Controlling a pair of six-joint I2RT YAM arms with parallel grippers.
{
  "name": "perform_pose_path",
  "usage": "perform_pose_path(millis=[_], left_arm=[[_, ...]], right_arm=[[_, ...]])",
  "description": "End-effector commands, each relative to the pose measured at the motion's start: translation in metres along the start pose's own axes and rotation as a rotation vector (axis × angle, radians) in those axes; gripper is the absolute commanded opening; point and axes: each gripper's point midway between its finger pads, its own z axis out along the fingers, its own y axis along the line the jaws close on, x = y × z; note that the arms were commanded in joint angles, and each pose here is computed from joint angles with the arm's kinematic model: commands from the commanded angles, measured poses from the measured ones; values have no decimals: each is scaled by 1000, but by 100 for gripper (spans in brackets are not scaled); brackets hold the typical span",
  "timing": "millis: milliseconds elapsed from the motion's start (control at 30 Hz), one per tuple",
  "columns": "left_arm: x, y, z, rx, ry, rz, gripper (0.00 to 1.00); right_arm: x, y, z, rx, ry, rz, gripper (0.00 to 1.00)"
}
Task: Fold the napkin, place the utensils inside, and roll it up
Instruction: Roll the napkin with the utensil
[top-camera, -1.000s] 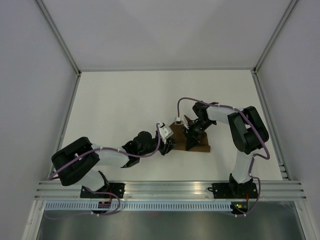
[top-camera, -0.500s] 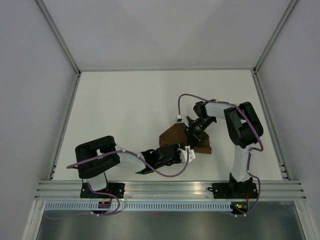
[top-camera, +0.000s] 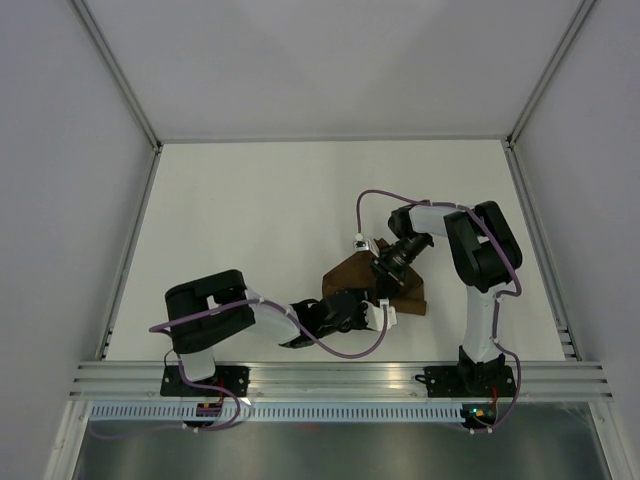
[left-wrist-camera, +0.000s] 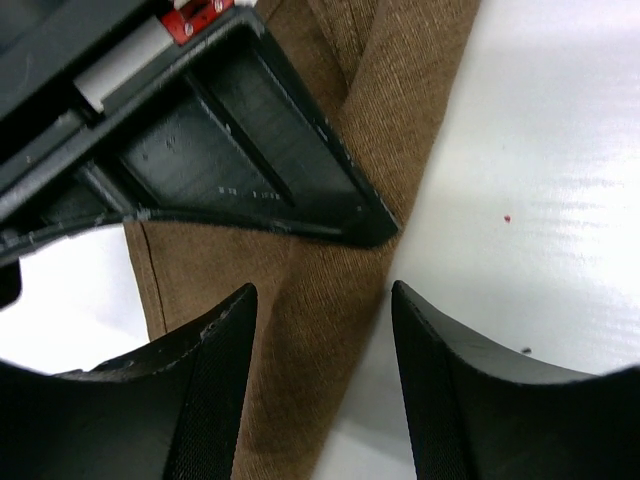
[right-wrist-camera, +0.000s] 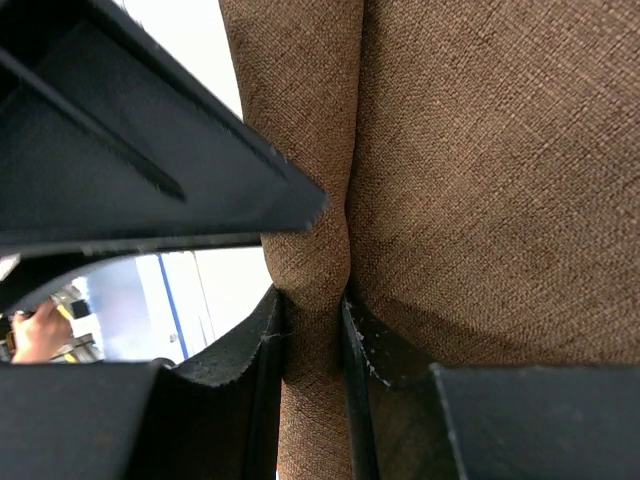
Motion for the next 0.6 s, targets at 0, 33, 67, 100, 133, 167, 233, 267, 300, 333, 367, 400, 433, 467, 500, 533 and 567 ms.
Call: perform_pose_path(millis=[0, 33, 67, 100, 133, 167, 233, 267, 300, 333, 367, 400, 433, 467, 500, 533, 567], left_arm=[[-4, -6, 9, 29, 6, 76, 62], [-1, -9, 11, 39, 13, 79, 62], [-2, -11, 12, 51, 12, 76, 61], [-1, -14, 13, 64, 16, 77, 60], [-1, -16, 13, 74, 15, 65, 59], [1, -23, 14, 110, 27, 60, 56], [3, -30, 14, 144, 39, 30, 52], [3, -35, 14, 169, 37, 19, 49], [5, -39, 13, 182, 43, 9, 47], [7, -42, 13, 192, 51, -13, 44], [6, -46, 13, 209, 48, -22, 38], [10, -50, 13, 225, 64, -31, 35], [11, -52, 12, 232, 72, -53, 29], [14, -55, 12, 246, 83, -64, 19], [13, -57, 11, 255, 85, -78, 14], [12, -58, 11, 259, 85, -108, 11], [13, -64, 8, 290, 78, -127, 4]], right_arm=[[31, -50, 6, 129, 153, -96, 0], [31, -50, 6, 128, 152, -96, 0], [31, -51, 5, 130, 150, -96, 1], [31, -51, 5, 129, 149, -94, 0], [29, -51, 5, 130, 149, -97, 0], [30, -51, 5, 127, 149, -95, 0], [30, -51, 5, 128, 150, -95, 0], [29, -51, 4, 130, 149, -97, 0], [28, -52, 4, 132, 149, -98, 0], [28, -52, 4, 130, 149, -97, 0], [27, -52, 4, 128, 148, -98, 2], [26, -52, 3, 130, 145, -101, 3], [25, -52, 2, 132, 143, -102, 5], [25, -51, 2, 132, 141, -103, 10], [23, -51, 1, 135, 139, -106, 13], [22, -50, 0, 135, 136, -110, 16], [22, -48, -1, 135, 135, -112, 24]])
